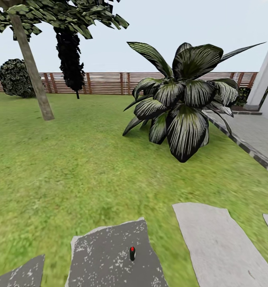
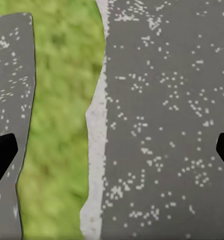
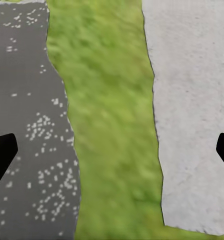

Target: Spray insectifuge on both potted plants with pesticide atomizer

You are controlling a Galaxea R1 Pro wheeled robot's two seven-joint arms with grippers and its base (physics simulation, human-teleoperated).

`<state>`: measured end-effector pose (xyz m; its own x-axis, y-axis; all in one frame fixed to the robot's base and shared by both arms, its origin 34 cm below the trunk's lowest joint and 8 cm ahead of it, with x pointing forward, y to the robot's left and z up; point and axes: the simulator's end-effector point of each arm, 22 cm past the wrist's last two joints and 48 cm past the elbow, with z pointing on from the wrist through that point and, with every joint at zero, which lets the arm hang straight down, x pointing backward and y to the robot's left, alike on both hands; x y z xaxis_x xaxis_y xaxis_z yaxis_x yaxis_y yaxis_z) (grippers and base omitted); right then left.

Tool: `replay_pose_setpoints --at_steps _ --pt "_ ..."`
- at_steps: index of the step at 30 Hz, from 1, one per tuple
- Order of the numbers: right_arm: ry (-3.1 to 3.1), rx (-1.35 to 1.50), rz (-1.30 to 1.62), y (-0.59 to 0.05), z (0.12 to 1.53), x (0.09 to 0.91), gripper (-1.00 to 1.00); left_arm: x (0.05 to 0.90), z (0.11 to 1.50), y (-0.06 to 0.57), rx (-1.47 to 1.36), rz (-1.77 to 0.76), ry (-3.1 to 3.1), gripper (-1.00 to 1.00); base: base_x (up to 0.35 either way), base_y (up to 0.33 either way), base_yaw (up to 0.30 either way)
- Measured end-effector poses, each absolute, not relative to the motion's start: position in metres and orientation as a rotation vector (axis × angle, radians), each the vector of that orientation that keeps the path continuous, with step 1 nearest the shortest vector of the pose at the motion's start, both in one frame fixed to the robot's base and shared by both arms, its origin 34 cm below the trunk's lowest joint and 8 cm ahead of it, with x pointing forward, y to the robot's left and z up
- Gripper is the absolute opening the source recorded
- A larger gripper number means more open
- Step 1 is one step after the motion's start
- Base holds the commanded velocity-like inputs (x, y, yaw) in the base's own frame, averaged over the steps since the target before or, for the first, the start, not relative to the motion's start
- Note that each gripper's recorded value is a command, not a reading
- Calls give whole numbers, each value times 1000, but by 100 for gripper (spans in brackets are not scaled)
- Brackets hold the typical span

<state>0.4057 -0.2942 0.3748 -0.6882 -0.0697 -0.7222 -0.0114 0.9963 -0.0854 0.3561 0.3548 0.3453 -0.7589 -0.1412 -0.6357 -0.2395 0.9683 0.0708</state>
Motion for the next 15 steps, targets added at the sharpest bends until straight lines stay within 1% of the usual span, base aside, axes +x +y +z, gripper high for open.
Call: replay_pose_setpoints --at_steps 5,7,12,15 --pt "2328 -56 -94 -294 375 406 100 356 345 355 -266 193 2443 100 6 -4 8" --pt "2328 -56 -94 -294 375 406 100 356 345 355 -266 194 2443 100 124 -81 2" --pt "2328 -57 -94 -294 375 406 100 356 345 354 -263 193 2443 100 195 -169 0" --pt "2328 -57 -94 -294 375 406 100 356 345 354 -261 192 2444 100 89 -246 0"
